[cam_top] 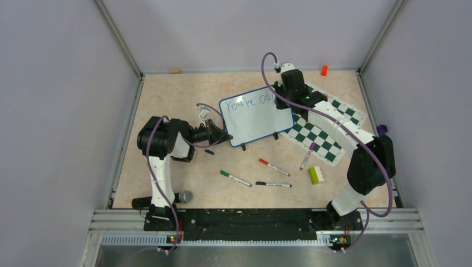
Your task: Write a sentence on the whiteboard
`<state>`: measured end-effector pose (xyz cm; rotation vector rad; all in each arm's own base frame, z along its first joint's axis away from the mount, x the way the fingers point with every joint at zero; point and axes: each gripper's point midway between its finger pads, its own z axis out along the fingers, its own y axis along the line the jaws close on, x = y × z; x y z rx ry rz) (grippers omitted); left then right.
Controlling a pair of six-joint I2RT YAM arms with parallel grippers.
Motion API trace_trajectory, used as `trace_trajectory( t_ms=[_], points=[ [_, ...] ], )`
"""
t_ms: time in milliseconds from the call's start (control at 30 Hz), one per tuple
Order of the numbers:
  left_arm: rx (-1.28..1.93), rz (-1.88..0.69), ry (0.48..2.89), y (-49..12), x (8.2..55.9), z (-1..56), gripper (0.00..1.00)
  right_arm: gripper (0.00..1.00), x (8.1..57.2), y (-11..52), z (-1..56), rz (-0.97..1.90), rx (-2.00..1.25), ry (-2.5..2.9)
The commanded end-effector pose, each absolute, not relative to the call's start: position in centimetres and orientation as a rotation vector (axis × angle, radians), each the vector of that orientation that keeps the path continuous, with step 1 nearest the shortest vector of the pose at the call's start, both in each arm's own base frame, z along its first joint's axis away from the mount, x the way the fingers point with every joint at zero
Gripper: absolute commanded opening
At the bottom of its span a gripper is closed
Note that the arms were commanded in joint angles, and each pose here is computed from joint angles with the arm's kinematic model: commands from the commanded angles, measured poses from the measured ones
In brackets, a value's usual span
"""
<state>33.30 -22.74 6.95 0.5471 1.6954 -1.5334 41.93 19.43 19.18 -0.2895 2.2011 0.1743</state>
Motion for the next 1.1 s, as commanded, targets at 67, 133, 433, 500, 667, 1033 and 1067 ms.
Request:
trace_trajectory(
  t_ms=[67,133,433,500,667,1033,1067],
  points=[
    [0.665,-1.520,1.607,-22.9,32.4,8.4,0.05,0.00,43.7,19.4,25.1,0.223,-0.228,2.044],
    [0.665,-1.519,1.606,-22.9,32.4,8.5,0.05,0.00,44.0,19.6,25.2,0.227,-0.227,2.035],
    [0.666,-1.520,1.607,-22.9,32.4,8.4,0.05,0.00,45.0,19.6,24.9,0.205,-0.216,2.032],
    [0.666,-1.520,1.606,-22.9,32.4,8.5,0.05,0.00,45.2,19.6,24.7,0.199,-0.217,2.036],
    [0.668,-1.520,1.605,-22.9,32.3,8.6,0.05,0.00,45.2,19.7,24.1,0.200,-0.222,2.048],
    [0.665,-1.520,1.607,-22.9,32.4,8.5,0.05,0.00,45.8,19.5,22.6,0.162,-0.220,2.088],
    [0.664,-1.520,1.608,-22.9,32.4,8.4,0.05,0.00,45.9,19.3,22.6,0.154,-0.213,2.089]
  ],
)
